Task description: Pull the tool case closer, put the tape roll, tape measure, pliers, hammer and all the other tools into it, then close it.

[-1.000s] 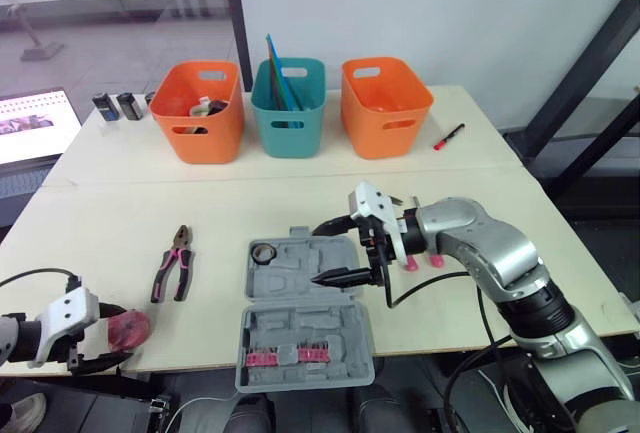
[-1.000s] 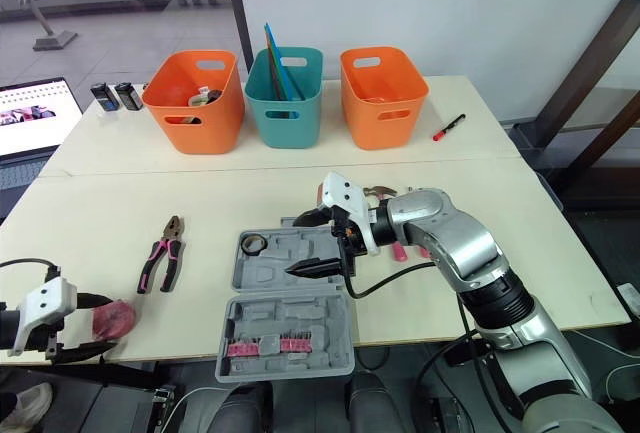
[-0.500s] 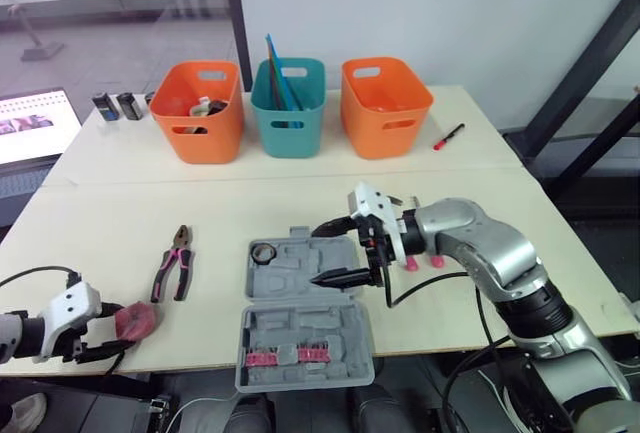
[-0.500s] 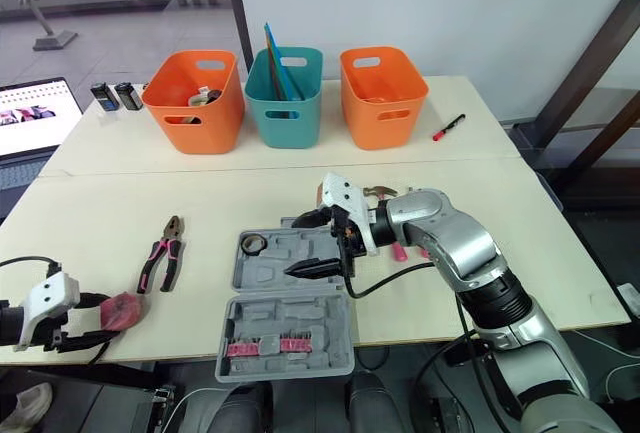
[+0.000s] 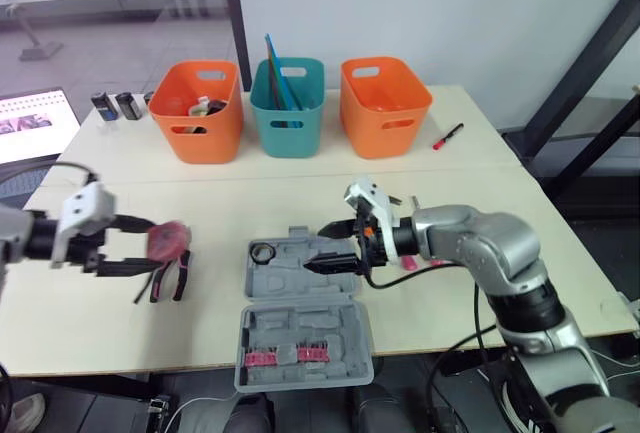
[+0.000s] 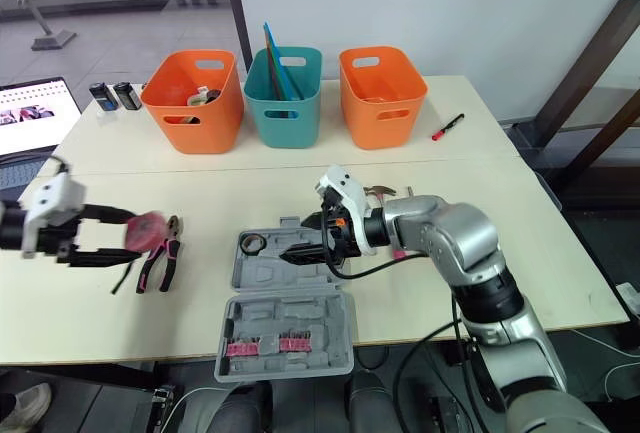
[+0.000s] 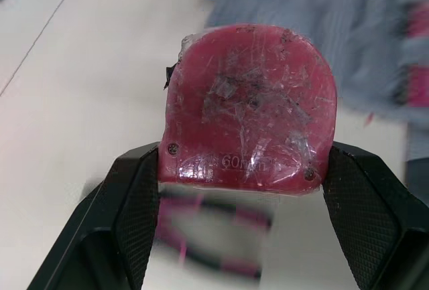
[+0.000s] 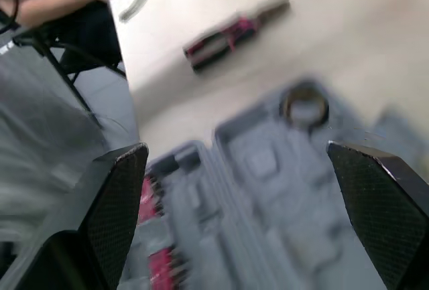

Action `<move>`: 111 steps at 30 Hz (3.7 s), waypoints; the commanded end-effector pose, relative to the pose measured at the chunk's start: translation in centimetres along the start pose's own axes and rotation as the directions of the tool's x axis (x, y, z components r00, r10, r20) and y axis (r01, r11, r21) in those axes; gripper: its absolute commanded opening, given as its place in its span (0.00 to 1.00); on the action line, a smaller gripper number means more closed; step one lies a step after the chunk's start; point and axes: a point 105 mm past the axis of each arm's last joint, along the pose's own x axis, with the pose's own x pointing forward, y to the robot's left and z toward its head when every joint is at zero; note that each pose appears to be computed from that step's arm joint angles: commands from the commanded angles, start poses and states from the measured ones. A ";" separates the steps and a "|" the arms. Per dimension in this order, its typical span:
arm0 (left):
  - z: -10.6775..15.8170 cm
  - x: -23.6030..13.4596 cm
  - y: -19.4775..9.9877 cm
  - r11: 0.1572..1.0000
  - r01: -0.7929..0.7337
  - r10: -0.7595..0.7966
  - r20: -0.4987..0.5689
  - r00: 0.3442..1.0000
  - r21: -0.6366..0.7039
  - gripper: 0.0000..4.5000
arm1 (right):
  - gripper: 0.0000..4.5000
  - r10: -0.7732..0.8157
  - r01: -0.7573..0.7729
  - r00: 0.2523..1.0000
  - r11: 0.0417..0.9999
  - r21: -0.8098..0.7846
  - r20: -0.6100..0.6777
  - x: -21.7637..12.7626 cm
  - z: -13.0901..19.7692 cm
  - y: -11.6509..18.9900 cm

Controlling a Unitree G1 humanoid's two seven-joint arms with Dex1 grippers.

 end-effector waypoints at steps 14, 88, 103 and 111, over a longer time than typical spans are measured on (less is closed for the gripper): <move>4.0 9.0 -2.1 0.982 0.107 -0.112 0.023 0.993 0.153 0.67 | 1.00 0.209 -0.249 0.968 0.775 0.581 0.137 2.9 1.2 0.8; -0.3 6.4 -9.1 0.977 -0.175 0.199 0.220 0.955 -0.124 1.00 | 0.99 -0.174 0.000 0.954 0.814 -0.581 -0.244 -10.6 -9.9 -5.8; -1.8 6.6 -12.7 0.984 0.000 0.040 0.218 0.975 -0.180 1.00 | 0.99 -0.160 -0.013 0.960 0.795 -0.607 -0.230 -6.1 -13.3 -6.4; -1.6 6.9 -12.8 0.992 0.003 0.023 0.197 0.980 -0.128 1.00 | 0.94 -0.203 0.036 0.951 0.822 -0.569 -0.234 -6.2 -14.6 -7.7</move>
